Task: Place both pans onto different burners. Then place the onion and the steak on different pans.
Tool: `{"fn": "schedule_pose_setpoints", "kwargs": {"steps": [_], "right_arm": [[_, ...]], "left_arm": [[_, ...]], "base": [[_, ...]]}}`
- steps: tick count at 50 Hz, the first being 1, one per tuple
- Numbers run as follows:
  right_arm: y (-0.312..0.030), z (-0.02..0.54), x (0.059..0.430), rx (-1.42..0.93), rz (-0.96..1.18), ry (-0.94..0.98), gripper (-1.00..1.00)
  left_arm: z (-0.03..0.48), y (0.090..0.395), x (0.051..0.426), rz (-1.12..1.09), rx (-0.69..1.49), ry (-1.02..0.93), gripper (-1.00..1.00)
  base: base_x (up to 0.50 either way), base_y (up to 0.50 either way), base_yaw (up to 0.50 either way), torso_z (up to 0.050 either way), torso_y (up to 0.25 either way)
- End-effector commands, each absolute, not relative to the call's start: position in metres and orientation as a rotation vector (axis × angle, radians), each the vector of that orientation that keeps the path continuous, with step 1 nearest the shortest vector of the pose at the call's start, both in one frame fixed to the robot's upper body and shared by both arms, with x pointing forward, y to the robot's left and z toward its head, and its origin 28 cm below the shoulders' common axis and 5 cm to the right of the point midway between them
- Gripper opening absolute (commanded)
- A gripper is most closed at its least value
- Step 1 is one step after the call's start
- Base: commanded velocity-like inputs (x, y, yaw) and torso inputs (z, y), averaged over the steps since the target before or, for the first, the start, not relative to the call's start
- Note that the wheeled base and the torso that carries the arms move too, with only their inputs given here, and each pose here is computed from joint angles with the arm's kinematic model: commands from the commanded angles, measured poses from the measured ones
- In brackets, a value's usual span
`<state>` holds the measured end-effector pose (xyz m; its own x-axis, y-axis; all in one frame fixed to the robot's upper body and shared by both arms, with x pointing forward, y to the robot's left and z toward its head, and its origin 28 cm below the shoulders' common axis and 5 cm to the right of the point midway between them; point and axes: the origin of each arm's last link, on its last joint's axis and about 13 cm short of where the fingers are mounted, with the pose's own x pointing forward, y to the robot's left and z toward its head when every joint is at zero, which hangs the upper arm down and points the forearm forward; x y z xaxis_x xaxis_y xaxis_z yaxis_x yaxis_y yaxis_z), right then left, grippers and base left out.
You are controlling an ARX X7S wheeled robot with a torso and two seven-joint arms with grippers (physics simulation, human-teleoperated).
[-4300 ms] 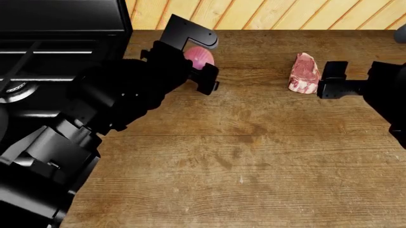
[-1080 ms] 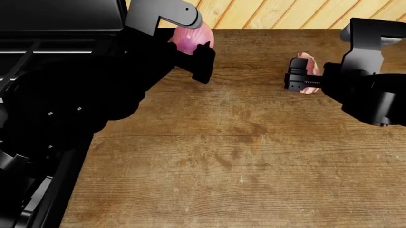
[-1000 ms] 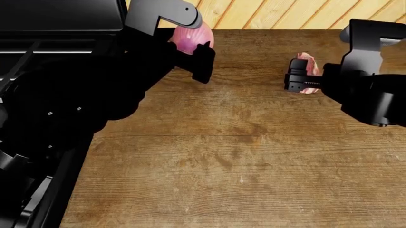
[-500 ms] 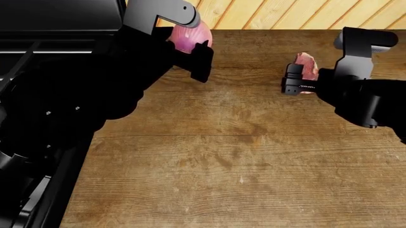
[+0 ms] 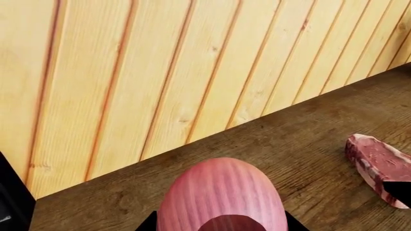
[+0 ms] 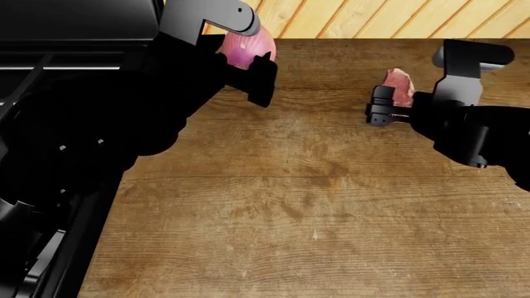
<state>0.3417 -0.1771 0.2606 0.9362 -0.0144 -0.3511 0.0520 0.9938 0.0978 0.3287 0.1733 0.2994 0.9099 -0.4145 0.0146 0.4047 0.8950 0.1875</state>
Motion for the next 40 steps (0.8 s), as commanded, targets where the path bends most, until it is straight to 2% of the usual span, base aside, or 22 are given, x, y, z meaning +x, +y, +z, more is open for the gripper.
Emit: {"fn": "schedule_pose_setpoints", "kwargs": {"steps": [1, 16, 28, 40], "right_arm": [[-0.176, 0.259, 0.342, 0.112, -0.024, 0.361, -1.0], [-0.177, 0.268, 0.335, 0.088, -0.029, 0.343, -1.0], [-0.182, 0.289, 0.313, 0.048, -0.043, 0.292, -1.0], [-0.169, 0.299, 0.288, 0.002, 0.027, 0.257, -1.0]], "left_arm": [[0.3, 0.173, 0.328, -0.42, 0.169, -0.056, -1.0], [0.297, 0.173, 0.328, -0.422, 0.169, -0.052, -1.0], [0.293, 0.17, 0.327, -0.43, 0.171, -0.042, -1.0], [0.29, 0.168, 0.327, -0.434, 0.163, -0.038, -1.0]], "base": [[0.0, 0.0, 0.0, 0.0, 0.0], [0.0, 0.0, 0.0, 0.0, 0.0], [0.0, 0.0, 0.0, 0.0, 0.001], [0.0, 0.0, 0.0, 0.0, 0.001]]}}
